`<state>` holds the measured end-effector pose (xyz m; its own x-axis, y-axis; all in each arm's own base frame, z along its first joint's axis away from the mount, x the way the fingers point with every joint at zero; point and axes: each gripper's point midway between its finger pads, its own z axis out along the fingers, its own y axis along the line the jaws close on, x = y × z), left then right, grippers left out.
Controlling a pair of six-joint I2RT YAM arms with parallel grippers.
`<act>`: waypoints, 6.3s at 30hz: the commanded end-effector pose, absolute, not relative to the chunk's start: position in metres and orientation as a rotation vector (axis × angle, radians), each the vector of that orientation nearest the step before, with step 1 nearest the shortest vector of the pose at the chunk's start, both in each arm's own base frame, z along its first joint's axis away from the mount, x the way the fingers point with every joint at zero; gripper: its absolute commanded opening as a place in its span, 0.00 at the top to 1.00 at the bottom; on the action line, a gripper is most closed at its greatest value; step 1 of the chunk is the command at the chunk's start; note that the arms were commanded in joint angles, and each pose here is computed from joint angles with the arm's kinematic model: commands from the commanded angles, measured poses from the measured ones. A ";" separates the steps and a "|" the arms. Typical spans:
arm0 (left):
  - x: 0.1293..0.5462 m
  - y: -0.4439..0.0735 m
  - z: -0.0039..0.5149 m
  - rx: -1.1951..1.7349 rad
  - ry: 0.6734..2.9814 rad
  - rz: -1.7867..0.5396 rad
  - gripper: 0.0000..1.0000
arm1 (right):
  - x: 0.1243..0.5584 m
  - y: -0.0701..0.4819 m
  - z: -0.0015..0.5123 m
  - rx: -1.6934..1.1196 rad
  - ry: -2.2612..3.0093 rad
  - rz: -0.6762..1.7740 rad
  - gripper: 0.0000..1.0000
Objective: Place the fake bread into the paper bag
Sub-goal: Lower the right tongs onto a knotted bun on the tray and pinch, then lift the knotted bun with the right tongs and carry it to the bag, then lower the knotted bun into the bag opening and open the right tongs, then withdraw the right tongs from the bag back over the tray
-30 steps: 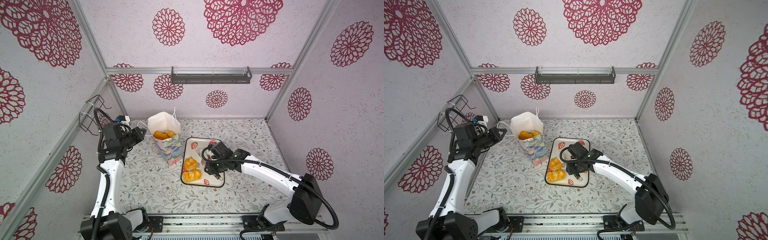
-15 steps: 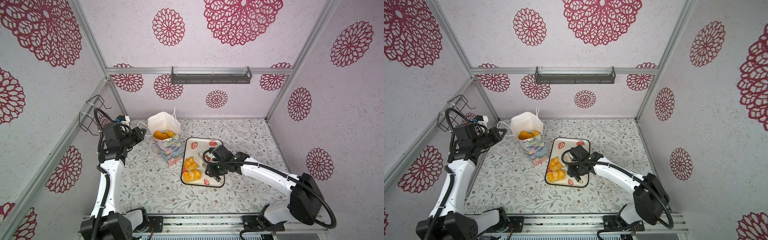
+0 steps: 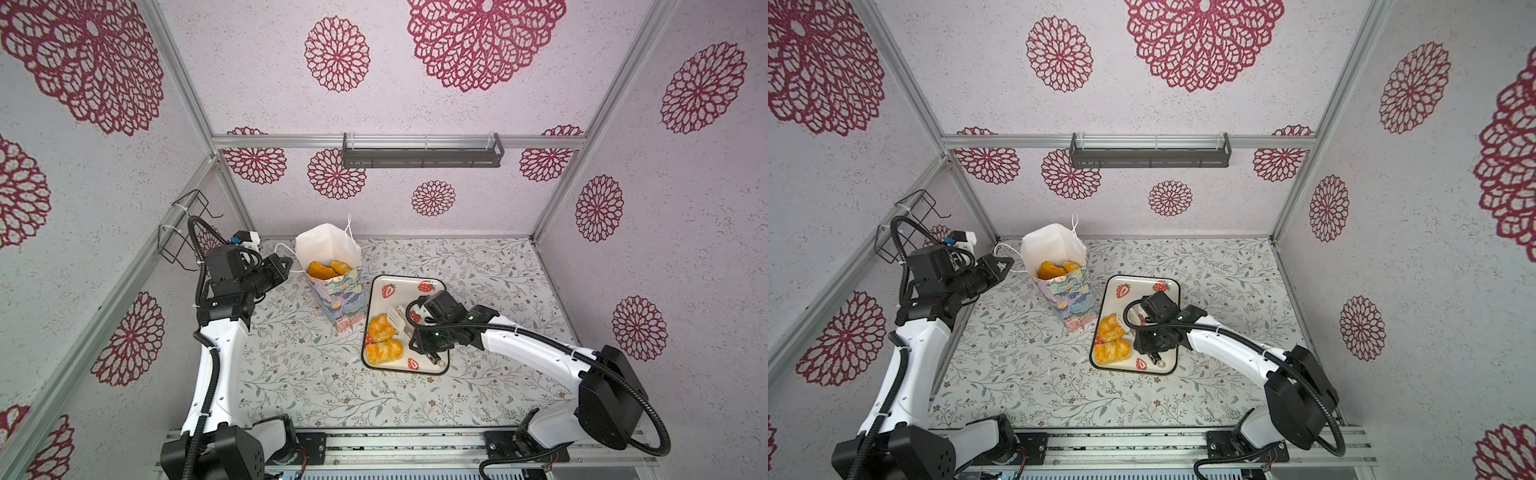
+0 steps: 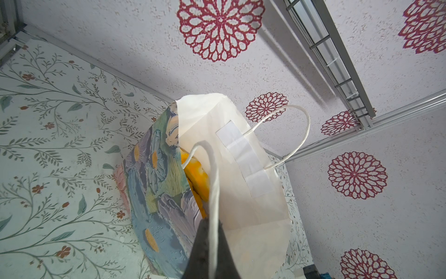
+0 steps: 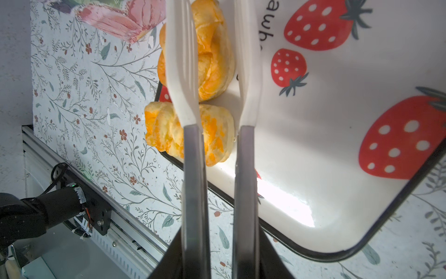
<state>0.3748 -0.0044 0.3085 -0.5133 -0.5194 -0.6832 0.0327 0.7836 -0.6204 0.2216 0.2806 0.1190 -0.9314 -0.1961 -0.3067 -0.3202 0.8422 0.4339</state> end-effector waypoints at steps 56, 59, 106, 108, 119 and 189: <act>0.376 0.000 0.309 -0.372 2.000 -0.703 1.00 | 0.244 0.267 0.224 -0.377 2.543 0.729 0.90; 0.375 0.000 0.310 -0.371 1.999 -0.703 1.00 | 0.246 0.266 0.239 -0.382 2.516 0.717 0.90; 0.374 -0.004 0.317 -0.330 1.986 -0.698 1.00 | 0.271 0.319 0.403 -0.534 2.161 0.847 0.91; 0.374 -0.005 0.318 -0.327 1.985 -0.701 1.00 | 0.272 0.325 0.403 -0.547 2.159 0.856 0.91; 0.373 -0.005 0.324 -0.298 1.978 -0.666 1.00 | 0.278 0.351 0.401 -0.585 2.141 0.911 0.91; 0.375 0.004 0.320 -0.328 2.011 -0.587 1.00 | 0.255 0.324 0.342 -0.551 2.286 0.829 0.64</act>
<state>0.3735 0.0029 0.3117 -0.5046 -0.4691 -0.7248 0.0024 0.8388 -0.5445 0.2599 0.3334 0.3266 -0.7279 -0.2025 -0.6551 -0.5684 0.7125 0.4114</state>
